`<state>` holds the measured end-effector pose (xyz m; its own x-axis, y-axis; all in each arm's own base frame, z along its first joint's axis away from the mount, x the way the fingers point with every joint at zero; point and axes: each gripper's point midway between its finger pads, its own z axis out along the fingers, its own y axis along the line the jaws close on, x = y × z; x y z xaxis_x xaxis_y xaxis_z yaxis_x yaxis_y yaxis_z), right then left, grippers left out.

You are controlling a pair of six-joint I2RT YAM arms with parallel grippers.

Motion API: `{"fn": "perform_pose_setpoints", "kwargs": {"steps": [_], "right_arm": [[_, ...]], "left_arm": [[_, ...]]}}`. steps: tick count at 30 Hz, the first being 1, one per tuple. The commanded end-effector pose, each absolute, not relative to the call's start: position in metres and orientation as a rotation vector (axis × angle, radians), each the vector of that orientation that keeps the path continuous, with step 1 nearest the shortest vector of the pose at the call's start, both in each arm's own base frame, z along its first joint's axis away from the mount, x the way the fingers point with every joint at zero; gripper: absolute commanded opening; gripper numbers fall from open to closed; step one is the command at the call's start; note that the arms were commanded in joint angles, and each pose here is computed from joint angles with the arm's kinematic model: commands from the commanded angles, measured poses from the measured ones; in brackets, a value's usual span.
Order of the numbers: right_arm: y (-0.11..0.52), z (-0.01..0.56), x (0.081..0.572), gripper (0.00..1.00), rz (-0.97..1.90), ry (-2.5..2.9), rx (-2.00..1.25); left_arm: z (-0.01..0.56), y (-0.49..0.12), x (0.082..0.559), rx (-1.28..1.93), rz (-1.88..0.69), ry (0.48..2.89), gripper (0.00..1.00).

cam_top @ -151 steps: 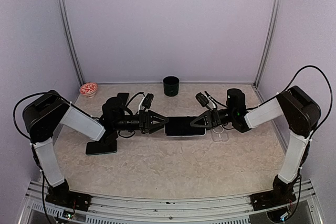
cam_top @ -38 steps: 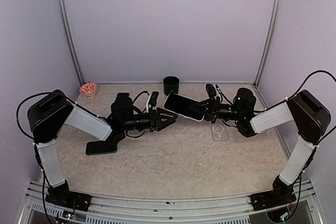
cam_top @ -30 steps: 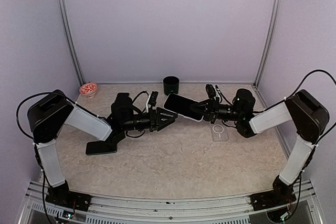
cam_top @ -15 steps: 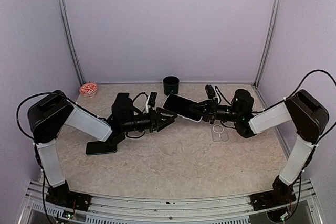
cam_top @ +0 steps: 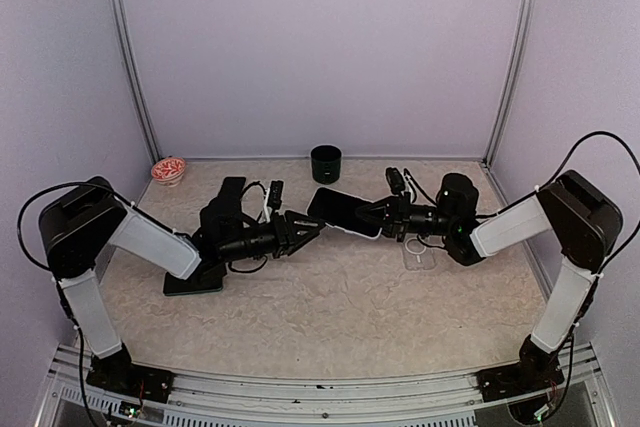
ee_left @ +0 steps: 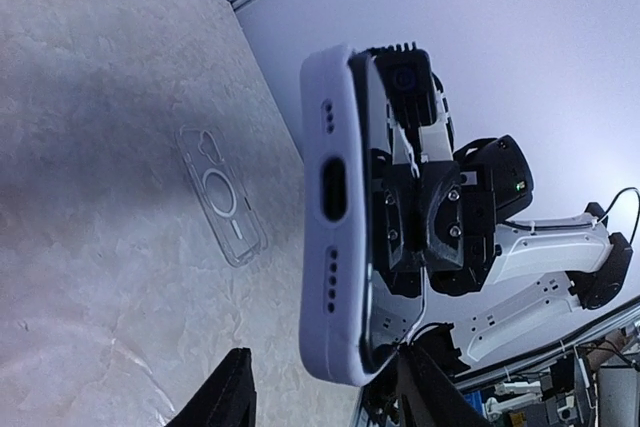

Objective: Put the phone into the phone case
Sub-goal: Press the phone against the phone case.

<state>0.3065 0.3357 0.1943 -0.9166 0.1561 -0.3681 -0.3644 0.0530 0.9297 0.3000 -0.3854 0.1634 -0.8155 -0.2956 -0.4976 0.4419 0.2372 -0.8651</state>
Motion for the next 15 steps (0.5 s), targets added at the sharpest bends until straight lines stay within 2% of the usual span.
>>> {"fn": "perform_pose_setpoints", "kwargs": {"steps": [1, 15], "right_arm": [[0.342, 0.209, 0.298, 0.02, 1.957, 1.901, -0.325], [0.339, 0.218, 0.307, 0.02, 1.947, 1.879, -0.316]], "left_arm": [[0.200, -0.368, 0.310, 0.108, -1.555, 1.801, 0.48], [0.170, -0.388, 0.285, 0.169, -1.646, 1.876, 0.47]]}}
